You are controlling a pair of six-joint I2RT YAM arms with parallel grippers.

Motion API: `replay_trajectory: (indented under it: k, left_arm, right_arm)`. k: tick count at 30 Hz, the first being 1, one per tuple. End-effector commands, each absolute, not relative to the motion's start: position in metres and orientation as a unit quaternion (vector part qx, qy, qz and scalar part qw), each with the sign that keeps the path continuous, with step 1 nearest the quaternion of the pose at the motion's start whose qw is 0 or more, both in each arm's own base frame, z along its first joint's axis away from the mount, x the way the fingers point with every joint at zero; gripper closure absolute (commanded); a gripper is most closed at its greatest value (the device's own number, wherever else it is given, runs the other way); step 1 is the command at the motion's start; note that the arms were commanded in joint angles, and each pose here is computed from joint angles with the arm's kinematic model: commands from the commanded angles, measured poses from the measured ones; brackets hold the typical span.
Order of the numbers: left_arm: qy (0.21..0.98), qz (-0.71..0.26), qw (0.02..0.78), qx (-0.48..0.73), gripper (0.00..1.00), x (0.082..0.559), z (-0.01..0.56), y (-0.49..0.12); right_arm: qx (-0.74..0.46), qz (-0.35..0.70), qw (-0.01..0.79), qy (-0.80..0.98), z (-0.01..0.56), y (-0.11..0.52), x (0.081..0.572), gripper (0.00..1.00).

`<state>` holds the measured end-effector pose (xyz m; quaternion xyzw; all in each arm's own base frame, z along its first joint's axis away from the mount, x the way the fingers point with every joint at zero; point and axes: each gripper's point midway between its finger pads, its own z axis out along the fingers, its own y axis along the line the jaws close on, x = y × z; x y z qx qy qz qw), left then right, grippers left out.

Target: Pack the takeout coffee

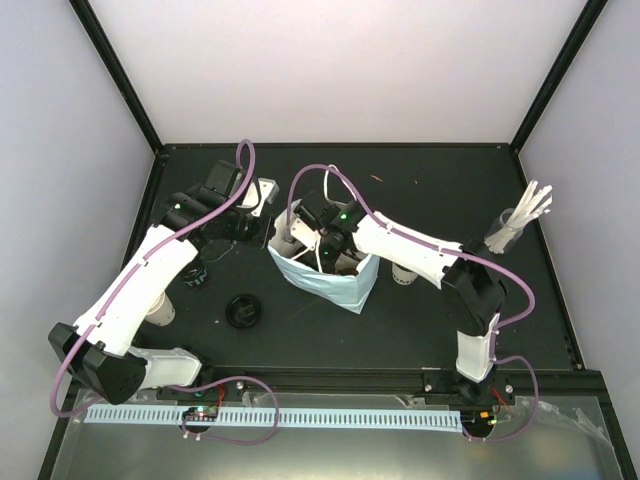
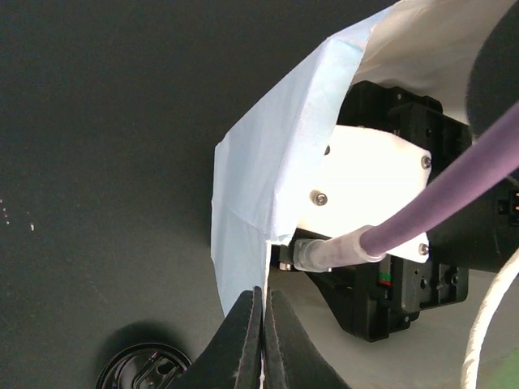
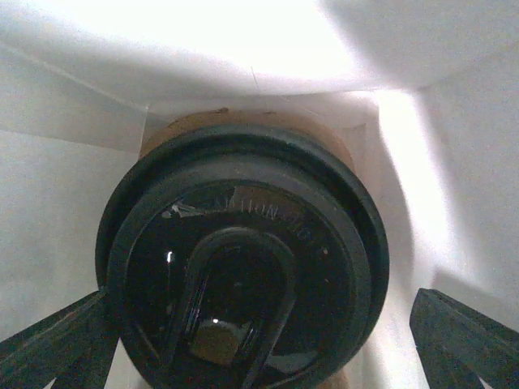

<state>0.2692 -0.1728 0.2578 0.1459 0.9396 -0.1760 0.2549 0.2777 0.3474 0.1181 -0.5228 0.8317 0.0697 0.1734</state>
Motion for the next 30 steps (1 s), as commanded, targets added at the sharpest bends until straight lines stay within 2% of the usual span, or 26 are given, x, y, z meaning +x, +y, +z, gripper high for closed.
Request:
replay_trajectory:
  k: [1,30]
  left_arm:
    - [0.936,-0.169,0.271,0.148,0.98,0.266,0.274,-0.168]
    - [0.941,-0.158,0.264,0.14,0.98,0.259,0.268,-0.16]
  right_arm:
    - [-0.518,0.073,0.207,0.827,0.15,0.343,0.281,0.0]
    - [-0.497,0.126,0.317,0.798,0.228,0.338,0.271,0.0]
